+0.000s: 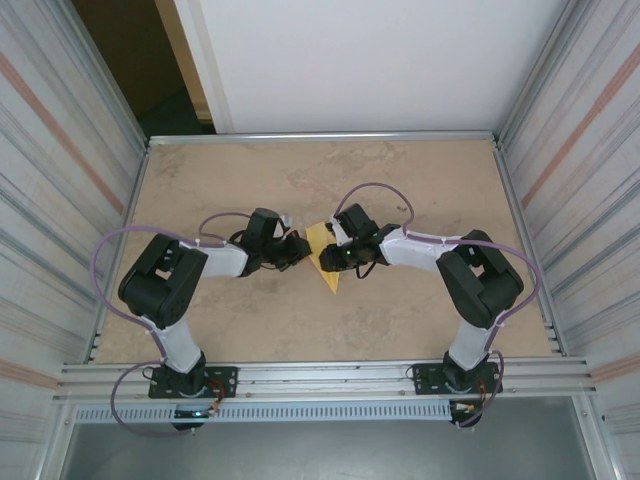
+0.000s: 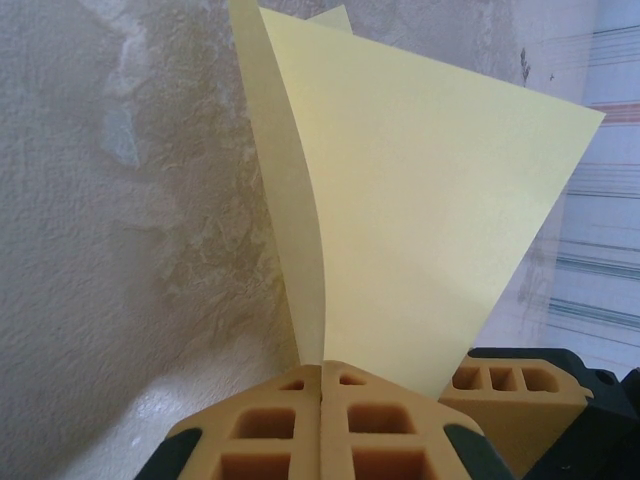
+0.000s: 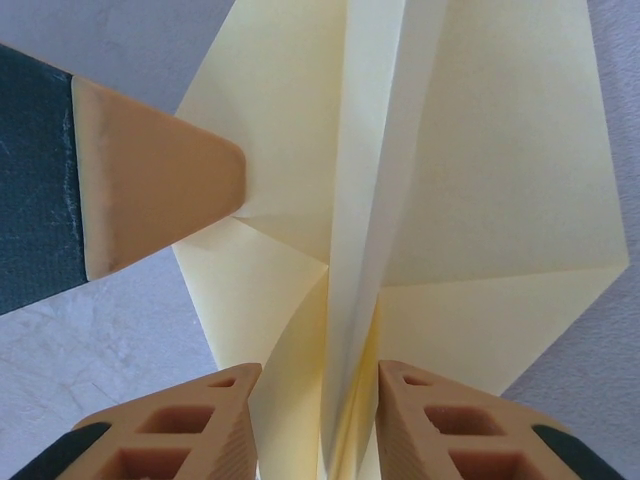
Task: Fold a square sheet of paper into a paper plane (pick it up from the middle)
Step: Move the paper plane to the top-center of the table.
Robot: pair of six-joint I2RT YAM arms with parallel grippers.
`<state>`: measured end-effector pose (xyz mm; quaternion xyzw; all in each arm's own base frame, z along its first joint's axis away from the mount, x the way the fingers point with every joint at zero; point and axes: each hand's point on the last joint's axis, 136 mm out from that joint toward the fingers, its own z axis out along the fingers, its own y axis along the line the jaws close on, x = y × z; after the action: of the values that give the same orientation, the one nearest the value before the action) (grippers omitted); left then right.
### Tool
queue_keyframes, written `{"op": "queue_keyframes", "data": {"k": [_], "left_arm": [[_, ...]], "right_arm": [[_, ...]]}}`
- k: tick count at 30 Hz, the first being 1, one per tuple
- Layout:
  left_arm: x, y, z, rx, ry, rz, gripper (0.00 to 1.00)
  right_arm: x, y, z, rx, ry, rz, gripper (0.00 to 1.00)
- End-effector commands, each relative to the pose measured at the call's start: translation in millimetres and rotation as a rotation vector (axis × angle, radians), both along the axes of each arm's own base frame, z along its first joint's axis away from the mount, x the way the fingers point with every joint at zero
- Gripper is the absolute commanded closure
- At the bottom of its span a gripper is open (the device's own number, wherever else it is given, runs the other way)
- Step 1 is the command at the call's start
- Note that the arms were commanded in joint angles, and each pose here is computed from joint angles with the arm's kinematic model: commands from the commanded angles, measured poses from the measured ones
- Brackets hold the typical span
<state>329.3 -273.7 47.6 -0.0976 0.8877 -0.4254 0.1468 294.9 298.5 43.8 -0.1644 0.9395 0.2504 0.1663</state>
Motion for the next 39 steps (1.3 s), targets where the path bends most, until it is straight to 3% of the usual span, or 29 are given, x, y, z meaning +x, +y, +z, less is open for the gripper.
{"op": "queue_keyframes", "data": {"k": [1, 14, 18, 22, 29, 39], "left_arm": [[3.9, -1.2, 2.3, 0.000, -0.004, -0.015, 1.00], [3.2, -1.2, 1.4, 0.001, -0.001, -0.016, 0.99], [3.1, -1.3, 1.4, 0.002, -0.001, -0.018, 0.99], [4.2, 0.9, 3.3, 0.003, -0.004, -0.013, 0.95], [9.7, 44.3, 23.2, 0.073, -0.054, 0.107, 0.70], [-1.4, 124.4, 36.1, 0.369, -0.110, 0.246, 0.33]], "right_arm": [[-0.7, -2.5, -1.6, -0.029, 0.008, -0.010, 0.68], [0.0, 1.0, -13.5, -0.085, 0.025, -0.016, 0.70], [1.3, 2.3, -16.6, -0.083, 0.043, -0.020, 0.76], [3.8, 1.8, -14.8, -0.077, 0.047, -0.034, 0.88], [38.1, -25.8, 10.0, -0.091, -0.014, -0.172, 0.93], [100.9, -64.0, 3.3, -0.330, -0.031, -0.284, 0.92]]}}
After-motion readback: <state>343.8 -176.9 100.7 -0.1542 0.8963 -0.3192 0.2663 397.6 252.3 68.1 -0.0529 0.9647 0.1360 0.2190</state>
